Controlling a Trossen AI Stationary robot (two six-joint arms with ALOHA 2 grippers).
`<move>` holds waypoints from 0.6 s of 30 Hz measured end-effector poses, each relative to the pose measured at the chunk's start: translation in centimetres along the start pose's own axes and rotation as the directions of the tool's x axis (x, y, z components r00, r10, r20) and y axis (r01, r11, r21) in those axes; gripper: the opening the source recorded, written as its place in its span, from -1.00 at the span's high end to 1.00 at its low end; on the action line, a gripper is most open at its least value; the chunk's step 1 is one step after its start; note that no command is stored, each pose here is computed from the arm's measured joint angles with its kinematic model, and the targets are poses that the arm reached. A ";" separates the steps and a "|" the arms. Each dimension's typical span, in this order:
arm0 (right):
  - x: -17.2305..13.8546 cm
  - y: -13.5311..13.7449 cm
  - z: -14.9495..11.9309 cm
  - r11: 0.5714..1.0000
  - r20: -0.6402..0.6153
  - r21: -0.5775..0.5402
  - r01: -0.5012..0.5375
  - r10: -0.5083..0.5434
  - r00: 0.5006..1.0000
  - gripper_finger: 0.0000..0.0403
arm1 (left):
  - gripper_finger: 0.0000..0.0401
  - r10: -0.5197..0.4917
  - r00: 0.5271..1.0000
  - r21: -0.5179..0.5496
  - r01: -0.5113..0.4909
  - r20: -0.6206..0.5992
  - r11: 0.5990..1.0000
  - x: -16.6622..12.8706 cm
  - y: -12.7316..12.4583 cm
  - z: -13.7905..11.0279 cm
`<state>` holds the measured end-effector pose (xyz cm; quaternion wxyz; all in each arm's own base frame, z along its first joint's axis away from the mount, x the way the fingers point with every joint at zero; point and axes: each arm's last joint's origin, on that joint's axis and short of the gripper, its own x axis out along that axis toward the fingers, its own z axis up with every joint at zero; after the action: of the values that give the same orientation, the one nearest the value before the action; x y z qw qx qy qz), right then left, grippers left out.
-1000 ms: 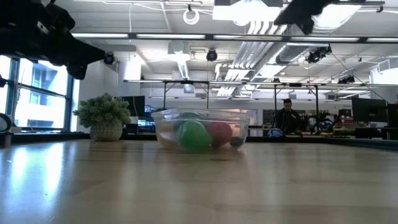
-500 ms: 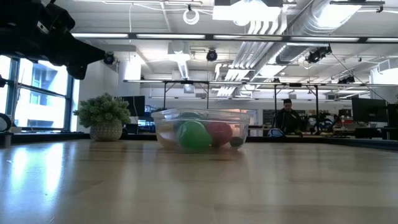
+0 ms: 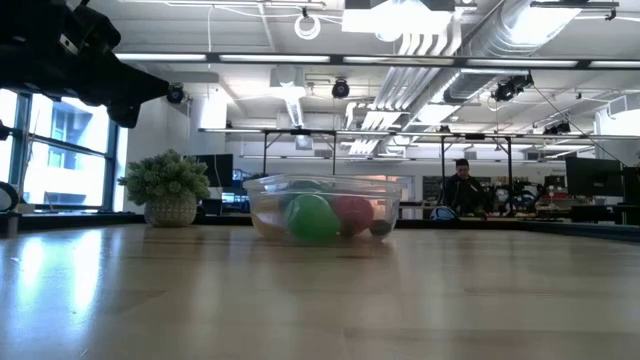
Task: Pick and placing Produce into tupperware
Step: Return to Home Position
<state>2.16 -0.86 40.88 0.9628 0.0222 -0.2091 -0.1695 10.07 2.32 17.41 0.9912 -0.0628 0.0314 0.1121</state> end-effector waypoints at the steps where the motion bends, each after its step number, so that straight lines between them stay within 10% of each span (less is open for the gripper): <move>1: -0.2 -0.1 -0.8 1.000 0.005 0.006 -0.001 0.001 1.000 0.98 | 0.93 0.000 1.000 0.000 0.000 0.000 1.000 0.0 0.0 0.0; 11: -1.6 -1.1 -9.8 0.998 0.082 0.045 -0.038 0.034 0.996 0.98 | 0.93 0.000 1.000 0.000 0.000 -0.002 1.000 0.0 0.0 0.0; 18: -1.8 -1.6 -14.7 0.993 -0.090 0.115 -0.017 0.027 0.996 0.98 | 0.93 0.001 1.000 0.000 -0.001 -0.003 1.000 0.0 0.0 0.0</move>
<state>6.16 -2.19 26.57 0.9704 0.0825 -0.1744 -0.1455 10.07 2.32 17.38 0.9911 -0.0629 0.0328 0.1124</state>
